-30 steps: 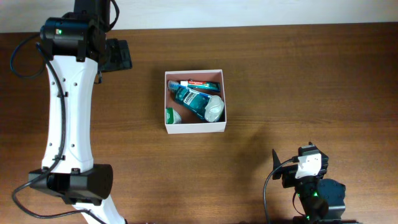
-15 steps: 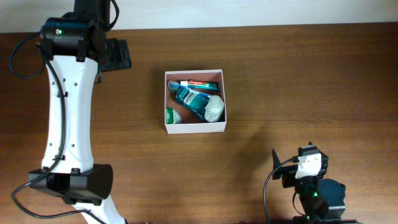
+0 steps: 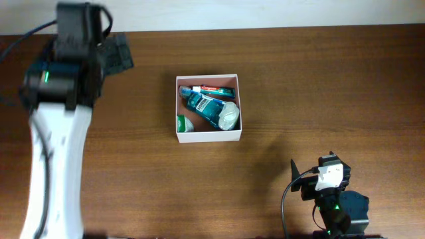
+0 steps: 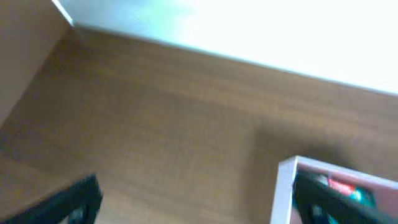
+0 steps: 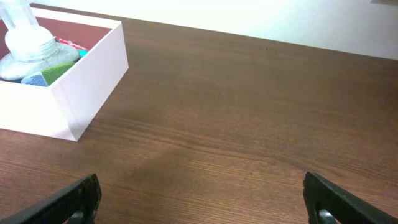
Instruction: Pack container
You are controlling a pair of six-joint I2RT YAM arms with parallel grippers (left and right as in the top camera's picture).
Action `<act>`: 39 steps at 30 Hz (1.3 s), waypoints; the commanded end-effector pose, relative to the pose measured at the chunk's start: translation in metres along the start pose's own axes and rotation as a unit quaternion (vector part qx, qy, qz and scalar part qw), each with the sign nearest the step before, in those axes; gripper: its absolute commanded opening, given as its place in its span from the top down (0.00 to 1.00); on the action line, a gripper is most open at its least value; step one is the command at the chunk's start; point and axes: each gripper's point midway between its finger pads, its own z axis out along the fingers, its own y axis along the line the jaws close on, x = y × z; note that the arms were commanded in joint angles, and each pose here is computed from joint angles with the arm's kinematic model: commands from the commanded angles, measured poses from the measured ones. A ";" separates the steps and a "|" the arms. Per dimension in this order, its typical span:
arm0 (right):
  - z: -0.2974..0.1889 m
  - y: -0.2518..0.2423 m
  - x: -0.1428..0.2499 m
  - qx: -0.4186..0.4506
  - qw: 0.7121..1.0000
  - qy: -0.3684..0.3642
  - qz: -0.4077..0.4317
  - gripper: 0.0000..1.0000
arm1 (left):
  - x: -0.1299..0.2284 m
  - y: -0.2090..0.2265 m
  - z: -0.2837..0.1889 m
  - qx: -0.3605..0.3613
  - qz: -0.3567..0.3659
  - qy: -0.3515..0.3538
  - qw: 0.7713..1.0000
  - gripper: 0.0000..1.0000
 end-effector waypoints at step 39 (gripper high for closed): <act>0.000 -0.001 0.000 0.001 1.000 -0.004 0.007 0.01 | 0.269 0.080 0.016 0.032 -0.090 -0.238 0.967 0.00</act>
